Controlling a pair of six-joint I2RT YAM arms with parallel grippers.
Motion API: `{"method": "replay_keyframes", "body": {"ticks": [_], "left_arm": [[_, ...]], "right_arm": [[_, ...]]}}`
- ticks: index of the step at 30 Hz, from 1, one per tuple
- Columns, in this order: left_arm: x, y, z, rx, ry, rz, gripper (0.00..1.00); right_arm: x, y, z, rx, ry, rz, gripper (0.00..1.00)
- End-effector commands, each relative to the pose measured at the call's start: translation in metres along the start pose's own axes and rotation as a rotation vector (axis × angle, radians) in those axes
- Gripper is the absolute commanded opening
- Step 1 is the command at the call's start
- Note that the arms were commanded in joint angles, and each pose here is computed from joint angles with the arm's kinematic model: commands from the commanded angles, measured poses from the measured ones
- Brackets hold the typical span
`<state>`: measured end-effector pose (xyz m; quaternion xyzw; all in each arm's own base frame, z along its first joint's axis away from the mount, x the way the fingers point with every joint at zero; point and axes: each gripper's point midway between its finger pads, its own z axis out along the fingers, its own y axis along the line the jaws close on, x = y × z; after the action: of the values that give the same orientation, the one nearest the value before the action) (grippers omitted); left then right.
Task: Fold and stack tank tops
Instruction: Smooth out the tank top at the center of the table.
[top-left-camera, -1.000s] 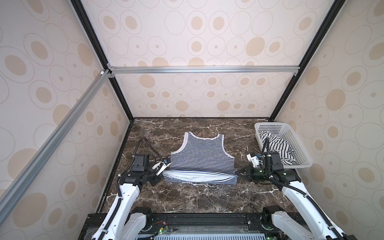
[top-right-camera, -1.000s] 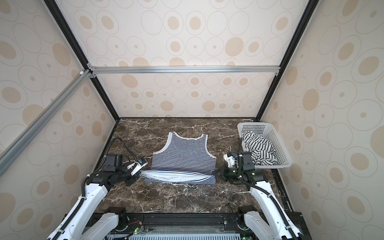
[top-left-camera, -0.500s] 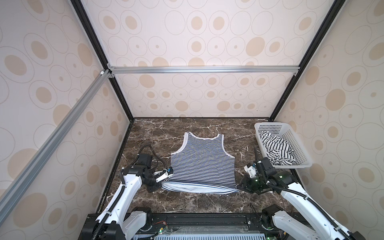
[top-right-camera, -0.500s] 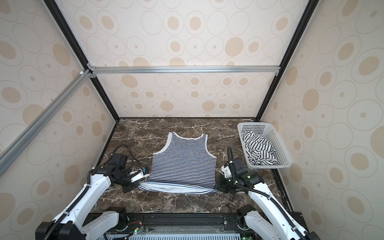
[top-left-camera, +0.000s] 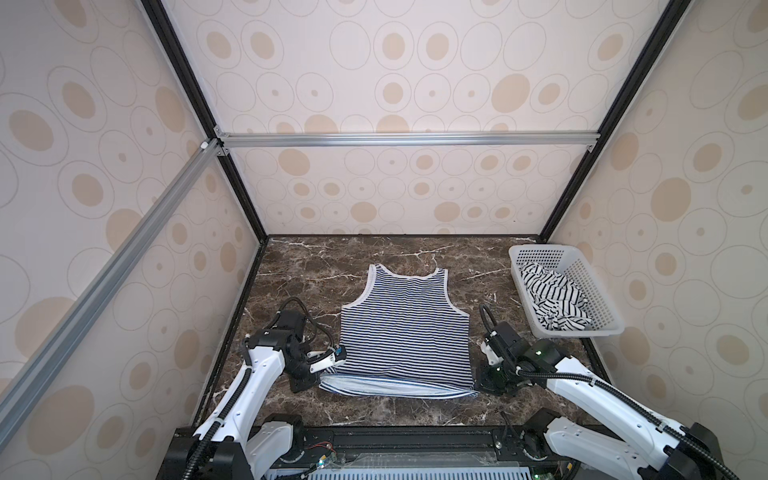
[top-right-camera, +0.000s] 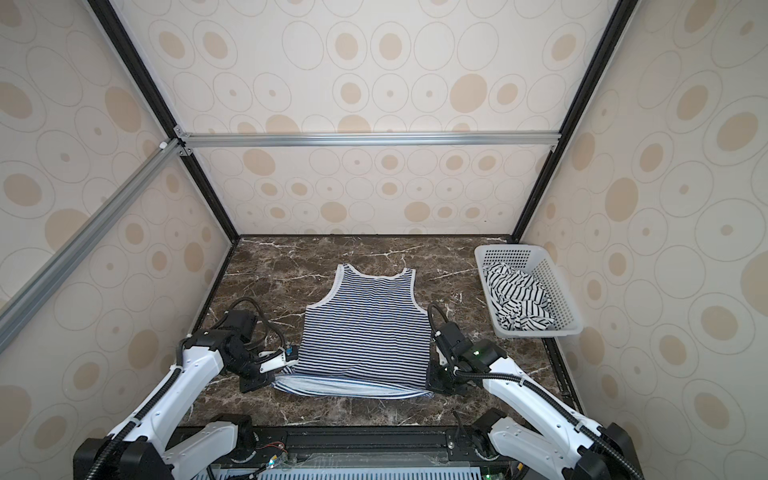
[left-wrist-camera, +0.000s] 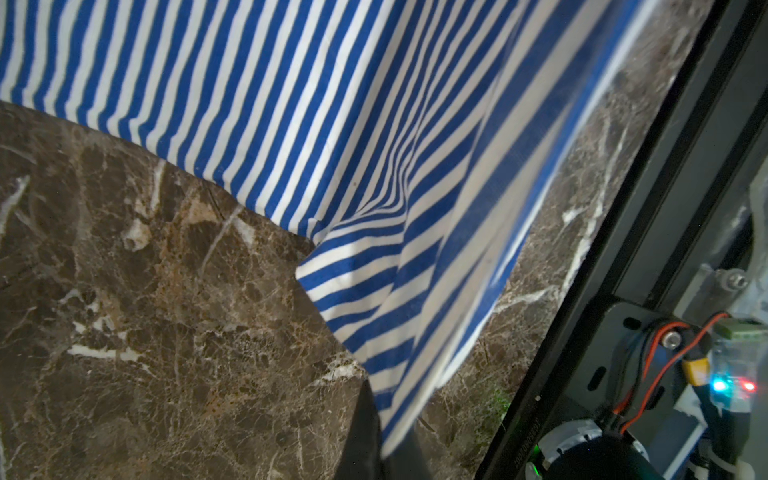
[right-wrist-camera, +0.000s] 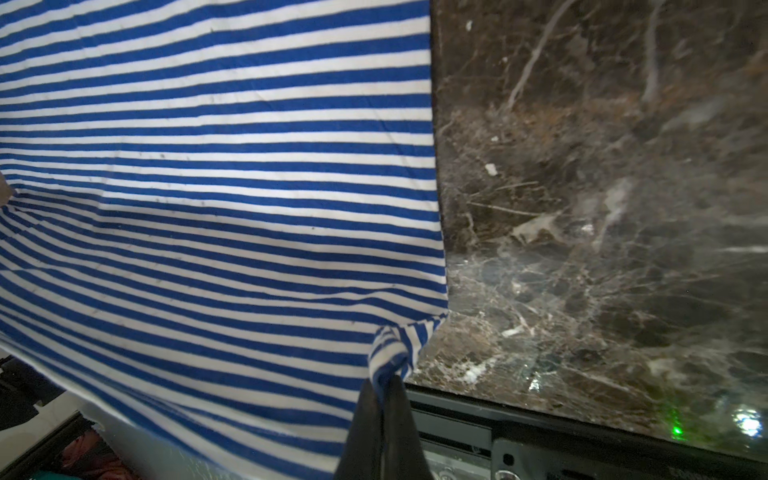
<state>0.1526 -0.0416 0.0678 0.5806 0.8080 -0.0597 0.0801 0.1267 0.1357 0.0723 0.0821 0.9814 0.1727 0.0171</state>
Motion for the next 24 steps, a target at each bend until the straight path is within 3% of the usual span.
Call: {"method": "replay_keyframes", "body": {"ticks": [1,6,13,15,20,24], "left_arm": [[0.009,0.000,0.001,-0.001,0.052,0.046,0.07],[0.012,0.005,0.005,-0.023,0.094,0.096,0.18],[0.013,0.005,0.006,-0.025,0.120,0.121,0.20],[0.012,0.005,0.003,-0.037,0.116,0.128,0.23],[0.006,0.014,-0.010,-0.077,0.105,0.147,0.43],[-0.005,0.029,-0.027,-0.128,0.082,0.153,0.45]], "right_arm": [[0.002,-0.013,0.006,0.083,-0.004,0.016,0.01],[0.001,-0.009,0.011,0.106,0.007,-0.010,0.02],[0.002,-0.001,0.011,0.121,0.013,-0.040,0.03],[0.005,-0.001,0.012,0.124,0.018,-0.043,0.06],[0.008,0.003,0.009,0.107,0.015,-0.056,0.15],[0.009,0.009,0.004,0.084,0.012,-0.068,0.21]]}}
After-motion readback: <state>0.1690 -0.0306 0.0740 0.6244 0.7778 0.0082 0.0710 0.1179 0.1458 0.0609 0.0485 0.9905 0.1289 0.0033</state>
